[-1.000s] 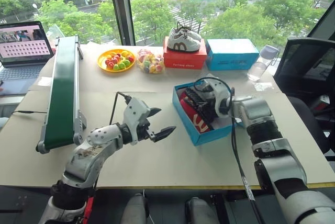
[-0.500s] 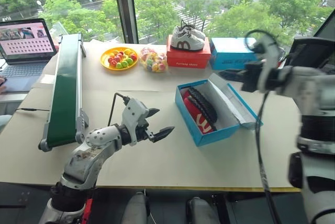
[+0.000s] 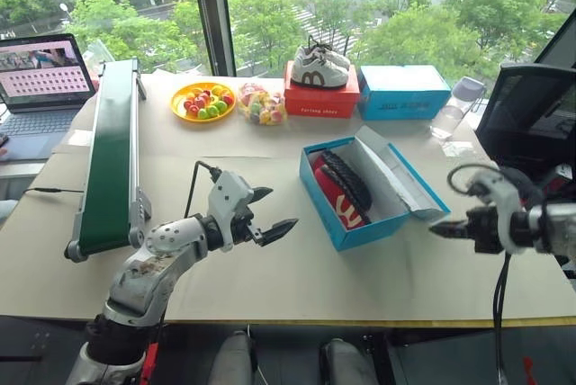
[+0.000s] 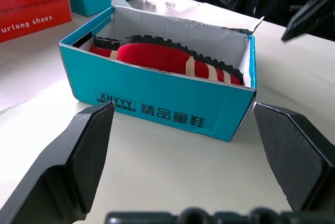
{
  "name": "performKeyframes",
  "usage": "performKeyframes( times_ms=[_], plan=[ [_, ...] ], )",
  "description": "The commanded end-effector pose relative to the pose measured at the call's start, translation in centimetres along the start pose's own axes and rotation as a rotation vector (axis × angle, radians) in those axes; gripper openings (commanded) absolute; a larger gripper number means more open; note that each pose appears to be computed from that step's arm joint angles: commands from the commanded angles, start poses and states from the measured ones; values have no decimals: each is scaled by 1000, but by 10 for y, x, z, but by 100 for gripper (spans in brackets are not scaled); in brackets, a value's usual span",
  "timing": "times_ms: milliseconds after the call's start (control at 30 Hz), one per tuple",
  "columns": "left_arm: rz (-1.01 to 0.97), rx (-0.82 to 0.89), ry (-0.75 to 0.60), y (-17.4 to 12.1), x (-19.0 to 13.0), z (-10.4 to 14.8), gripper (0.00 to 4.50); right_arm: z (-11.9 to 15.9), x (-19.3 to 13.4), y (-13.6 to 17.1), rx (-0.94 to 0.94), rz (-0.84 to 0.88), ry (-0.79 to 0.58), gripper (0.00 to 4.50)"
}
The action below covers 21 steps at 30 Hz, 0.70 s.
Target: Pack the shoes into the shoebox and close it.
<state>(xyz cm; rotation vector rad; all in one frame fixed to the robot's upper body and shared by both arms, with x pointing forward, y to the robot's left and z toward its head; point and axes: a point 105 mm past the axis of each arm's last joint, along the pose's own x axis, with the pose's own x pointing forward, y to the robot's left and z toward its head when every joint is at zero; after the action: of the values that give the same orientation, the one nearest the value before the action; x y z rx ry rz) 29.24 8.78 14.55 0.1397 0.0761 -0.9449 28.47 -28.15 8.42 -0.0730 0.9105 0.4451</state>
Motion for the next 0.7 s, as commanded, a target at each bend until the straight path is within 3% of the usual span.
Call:
performKeyframes(
  times_ms=[33, 233, 367, 467, 533, 700],
  plan=[
    [6, 33, -46, 0, -2, 14, 450, 8, 15, -18, 94, -114, -71, 8],
    [13, 32, -53, 1, -2, 17, 450, 19, 46, -52, 487, -295, -230, 8],
    [20, 28, -53, 3, -3, 17, 450, 21, 58, -70, 856, -355, -364, 8],
    [19, 31, -56, 3, -3, 19, 450, 22, 65, -75, 974, -386, -411, 8],
    [19, 33, -57, 3, -3, 20, 450, 26, 69, -74, 1034, -367, -438, 8],
    [20, 43, -53, 5, -3, 20, 450, 70, 65, -69, 1189, -187, -735, 8]
  ],
)
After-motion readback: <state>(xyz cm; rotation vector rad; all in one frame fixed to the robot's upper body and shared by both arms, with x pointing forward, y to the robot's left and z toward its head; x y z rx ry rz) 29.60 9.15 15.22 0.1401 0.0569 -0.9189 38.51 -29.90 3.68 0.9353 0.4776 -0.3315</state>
